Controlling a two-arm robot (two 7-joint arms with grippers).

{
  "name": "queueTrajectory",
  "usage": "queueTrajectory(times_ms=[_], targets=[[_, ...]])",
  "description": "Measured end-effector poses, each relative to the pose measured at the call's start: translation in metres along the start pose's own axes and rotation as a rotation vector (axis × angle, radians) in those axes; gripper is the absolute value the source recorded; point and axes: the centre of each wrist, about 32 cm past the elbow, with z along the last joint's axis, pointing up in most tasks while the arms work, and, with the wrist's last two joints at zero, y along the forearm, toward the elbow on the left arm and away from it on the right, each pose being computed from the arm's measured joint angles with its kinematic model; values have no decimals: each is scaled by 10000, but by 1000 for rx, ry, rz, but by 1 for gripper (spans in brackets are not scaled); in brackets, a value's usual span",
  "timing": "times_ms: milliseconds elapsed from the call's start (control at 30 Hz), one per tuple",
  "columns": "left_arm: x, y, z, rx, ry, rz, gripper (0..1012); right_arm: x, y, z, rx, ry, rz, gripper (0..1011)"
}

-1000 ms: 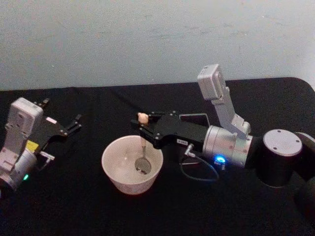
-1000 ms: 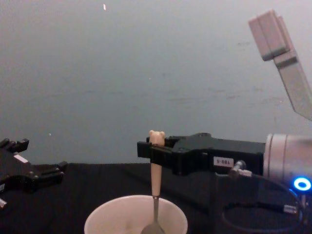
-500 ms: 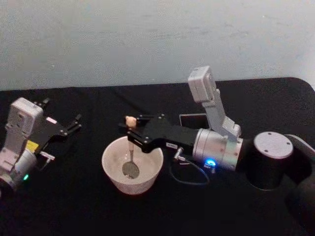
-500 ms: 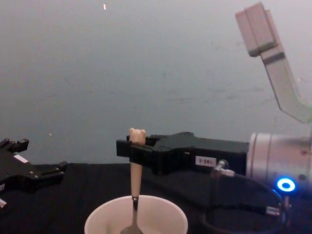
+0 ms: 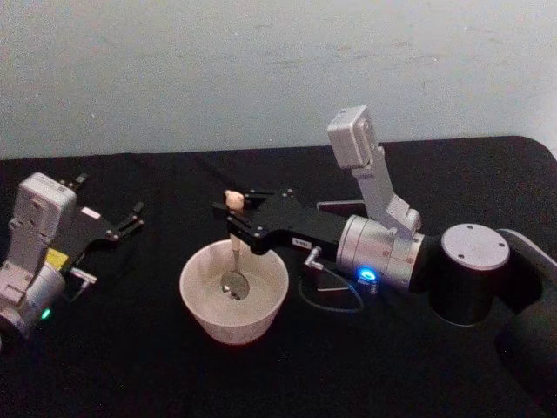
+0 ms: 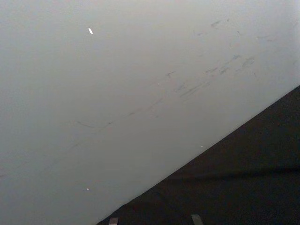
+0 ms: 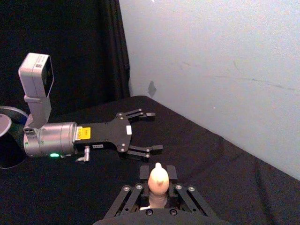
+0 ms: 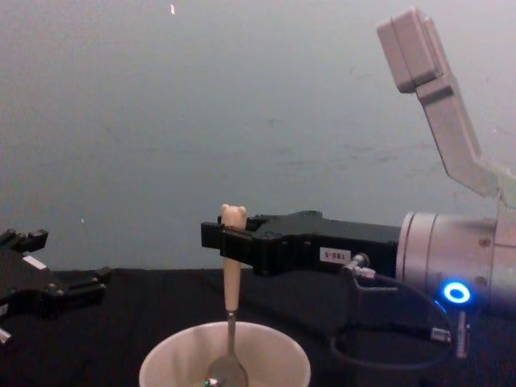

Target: Pick up the stirring spoon with one hand, stir inside the cup, then place it back in its original position.

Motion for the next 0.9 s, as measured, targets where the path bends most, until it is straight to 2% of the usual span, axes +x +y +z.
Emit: queueTrajectory(times_ms=[567, 900], targets=[[0, 0, 0, 0, 0, 0, 1001, 17, -32, 40, 11, -4, -7, 213], [0, 0, 0, 0, 0, 0, 1001, -7, -138, 170, 63, 17, -36, 213]])
